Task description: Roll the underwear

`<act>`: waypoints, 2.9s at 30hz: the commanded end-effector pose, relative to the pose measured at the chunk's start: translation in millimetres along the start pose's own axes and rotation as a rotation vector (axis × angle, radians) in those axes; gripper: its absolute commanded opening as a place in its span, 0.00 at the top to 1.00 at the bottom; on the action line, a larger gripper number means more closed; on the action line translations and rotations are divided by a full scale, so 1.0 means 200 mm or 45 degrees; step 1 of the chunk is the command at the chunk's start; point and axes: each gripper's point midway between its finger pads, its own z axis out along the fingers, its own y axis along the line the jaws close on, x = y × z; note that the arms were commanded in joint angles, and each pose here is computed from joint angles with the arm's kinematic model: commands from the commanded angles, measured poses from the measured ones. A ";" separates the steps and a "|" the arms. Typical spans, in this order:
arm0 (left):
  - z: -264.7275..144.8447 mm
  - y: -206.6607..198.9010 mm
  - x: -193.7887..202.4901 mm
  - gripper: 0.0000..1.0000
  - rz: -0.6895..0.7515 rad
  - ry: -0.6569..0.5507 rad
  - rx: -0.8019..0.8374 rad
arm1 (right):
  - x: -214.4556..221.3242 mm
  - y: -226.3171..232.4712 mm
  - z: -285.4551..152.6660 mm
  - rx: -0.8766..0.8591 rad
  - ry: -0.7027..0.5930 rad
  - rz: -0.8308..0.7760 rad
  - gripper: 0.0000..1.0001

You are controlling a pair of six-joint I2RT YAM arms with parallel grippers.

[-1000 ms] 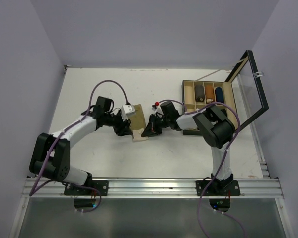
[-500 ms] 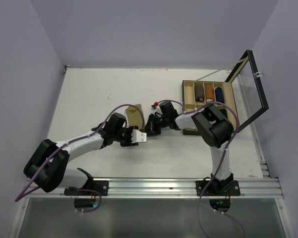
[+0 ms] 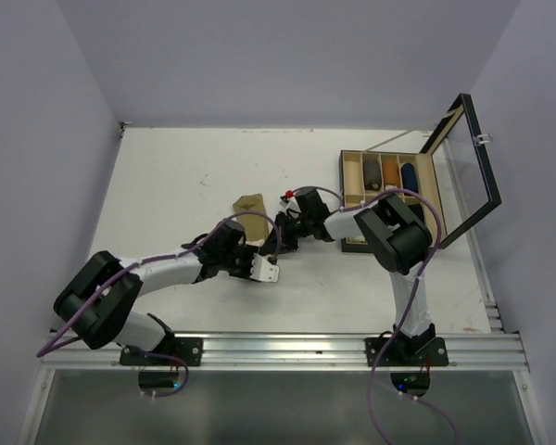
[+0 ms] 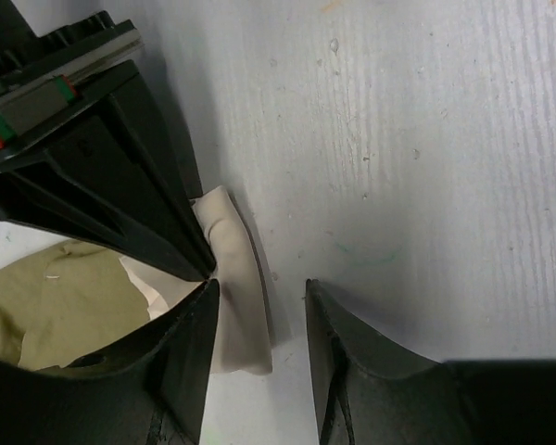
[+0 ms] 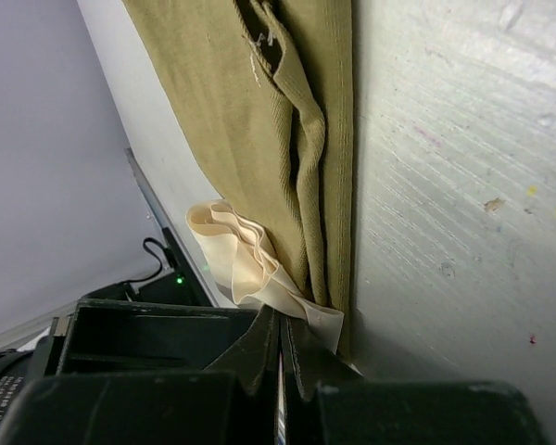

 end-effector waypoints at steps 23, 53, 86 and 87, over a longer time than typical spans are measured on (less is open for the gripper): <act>-0.01 -0.33 0.03 1.00 -0.404 0.048 0.560 | -0.67 0.59 -0.76 -0.006 -0.393 -0.725 0.67; 0.07 -0.36 0.20 1.00 -1.299 0.103 1.119 | 0.43 0.39 -0.49 0.116 0.179 -2.140 0.51; -0.04 -0.29 0.22 0.89 -1.430 -0.016 0.924 | 0.54 0.04 0.12 -0.016 0.430 -2.081 1.00; -0.06 -0.26 0.21 0.86 -1.426 -0.020 0.893 | 0.56 0.07 0.12 -0.070 0.443 -2.039 1.00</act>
